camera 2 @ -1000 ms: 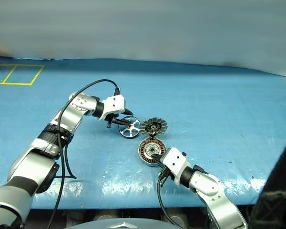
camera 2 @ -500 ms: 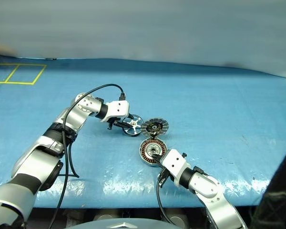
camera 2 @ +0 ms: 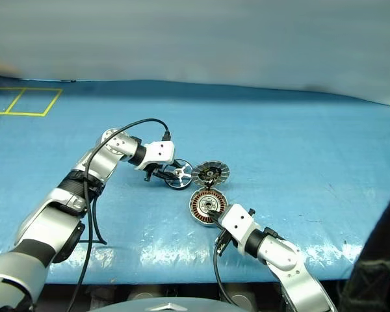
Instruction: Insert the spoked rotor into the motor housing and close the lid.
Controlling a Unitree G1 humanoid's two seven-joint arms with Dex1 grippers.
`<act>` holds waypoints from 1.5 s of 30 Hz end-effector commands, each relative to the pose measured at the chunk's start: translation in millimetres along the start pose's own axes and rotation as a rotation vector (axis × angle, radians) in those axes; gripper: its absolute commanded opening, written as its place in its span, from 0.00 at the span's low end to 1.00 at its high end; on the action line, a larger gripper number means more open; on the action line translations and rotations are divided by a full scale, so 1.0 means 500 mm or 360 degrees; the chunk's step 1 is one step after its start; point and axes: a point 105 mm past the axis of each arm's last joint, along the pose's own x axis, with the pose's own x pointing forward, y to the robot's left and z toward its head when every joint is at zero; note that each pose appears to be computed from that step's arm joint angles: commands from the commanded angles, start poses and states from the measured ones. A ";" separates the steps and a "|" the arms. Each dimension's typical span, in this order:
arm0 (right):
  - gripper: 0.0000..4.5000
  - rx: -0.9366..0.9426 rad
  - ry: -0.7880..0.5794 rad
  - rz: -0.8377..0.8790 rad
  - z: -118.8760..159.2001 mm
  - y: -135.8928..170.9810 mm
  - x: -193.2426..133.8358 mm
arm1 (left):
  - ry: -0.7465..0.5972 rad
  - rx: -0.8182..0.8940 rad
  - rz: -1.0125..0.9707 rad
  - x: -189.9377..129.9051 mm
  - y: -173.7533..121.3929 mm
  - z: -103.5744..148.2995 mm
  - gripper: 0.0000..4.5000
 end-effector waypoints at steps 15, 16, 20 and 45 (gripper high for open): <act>0.00 -0.0043 0.0030 -0.0004 -0.007 0.001 0.000 | 0.0469 0.0316 -0.0207 0.020 -0.063 -0.082 0.40; 0.00 -0.0048 0.0031 -0.0007 -0.007 0.000 0.001 | 0.0491 0.0334 -0.0212 0.020 -0.064 -0.086 0.40; 0.00 -0.0056 0.0030 -0.0013 -0.007 -0.001 0.002 | 0.0475 0.0285 -0.0194 0.024 -0.066 -0.089 0.40; 0.00 -0.0037 -0.0029 -0.0012 0.008 -0.012 0.004 | -0.0050 0.0048 0.0075 -0.027 -0.096 -0.058 0.31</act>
